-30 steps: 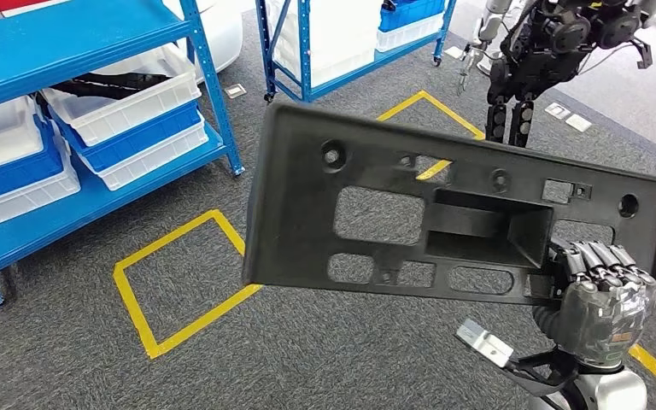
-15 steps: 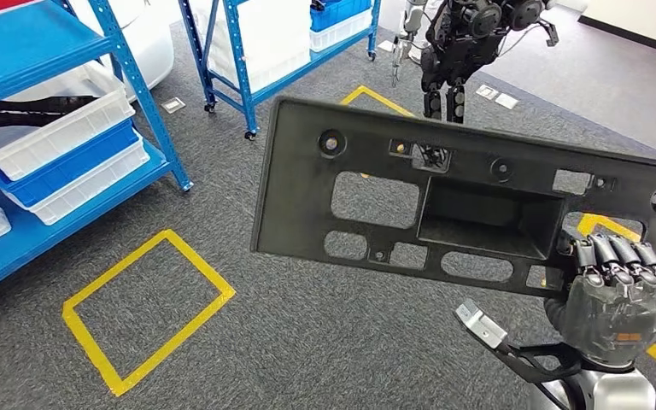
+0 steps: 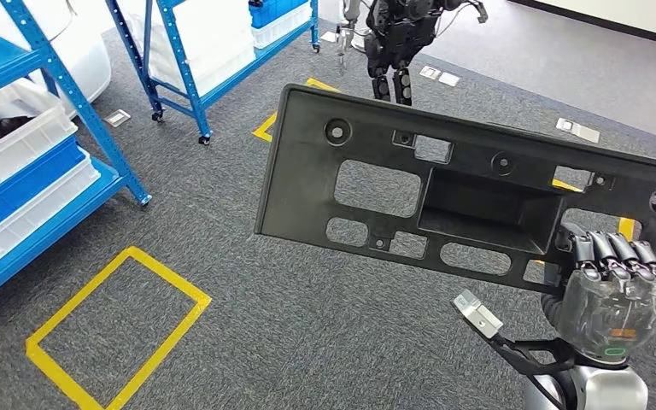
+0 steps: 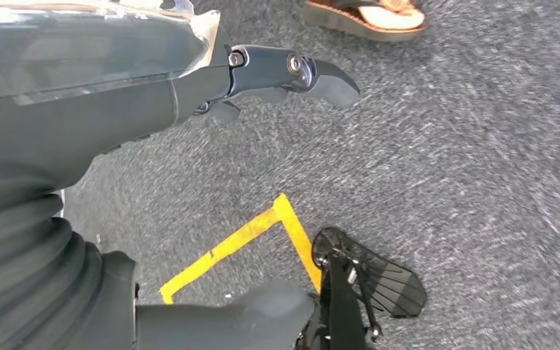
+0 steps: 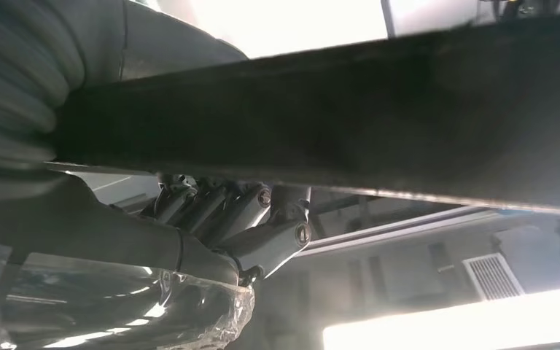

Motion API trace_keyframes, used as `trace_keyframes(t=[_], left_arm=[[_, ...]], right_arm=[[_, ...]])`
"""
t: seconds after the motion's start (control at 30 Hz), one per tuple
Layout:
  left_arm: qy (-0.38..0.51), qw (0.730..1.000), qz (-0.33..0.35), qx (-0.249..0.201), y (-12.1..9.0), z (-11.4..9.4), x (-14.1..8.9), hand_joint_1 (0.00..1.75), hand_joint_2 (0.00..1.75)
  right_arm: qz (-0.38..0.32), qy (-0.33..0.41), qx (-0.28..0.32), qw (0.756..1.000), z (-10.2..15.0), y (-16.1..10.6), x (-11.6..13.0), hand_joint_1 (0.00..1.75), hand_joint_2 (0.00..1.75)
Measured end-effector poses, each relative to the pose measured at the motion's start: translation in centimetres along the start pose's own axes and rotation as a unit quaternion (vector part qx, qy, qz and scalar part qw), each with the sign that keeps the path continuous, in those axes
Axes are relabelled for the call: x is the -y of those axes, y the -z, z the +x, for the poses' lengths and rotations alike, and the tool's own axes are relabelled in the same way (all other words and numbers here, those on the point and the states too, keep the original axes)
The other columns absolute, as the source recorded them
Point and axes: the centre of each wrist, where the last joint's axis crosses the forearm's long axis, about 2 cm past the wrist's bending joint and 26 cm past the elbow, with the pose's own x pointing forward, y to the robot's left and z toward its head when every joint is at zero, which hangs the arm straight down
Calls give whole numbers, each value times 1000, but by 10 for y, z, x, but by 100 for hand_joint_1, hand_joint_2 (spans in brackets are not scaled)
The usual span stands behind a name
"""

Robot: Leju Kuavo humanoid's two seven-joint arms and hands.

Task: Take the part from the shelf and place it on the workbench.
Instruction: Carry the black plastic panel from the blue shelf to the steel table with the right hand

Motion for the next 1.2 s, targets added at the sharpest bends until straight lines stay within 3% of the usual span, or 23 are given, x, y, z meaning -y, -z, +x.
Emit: trace_keyframes(t=[0.9,1.2], left_arm=[[-13,1000,0,-7,-2,-6,3,0,175],[-29,1000,-1,-5,-4,-6,9,0,175]], right_arm=[[12,15,10,1000,0,1,-15,175,175],[-2,27,1,1000,11,16,-26,175,175]])
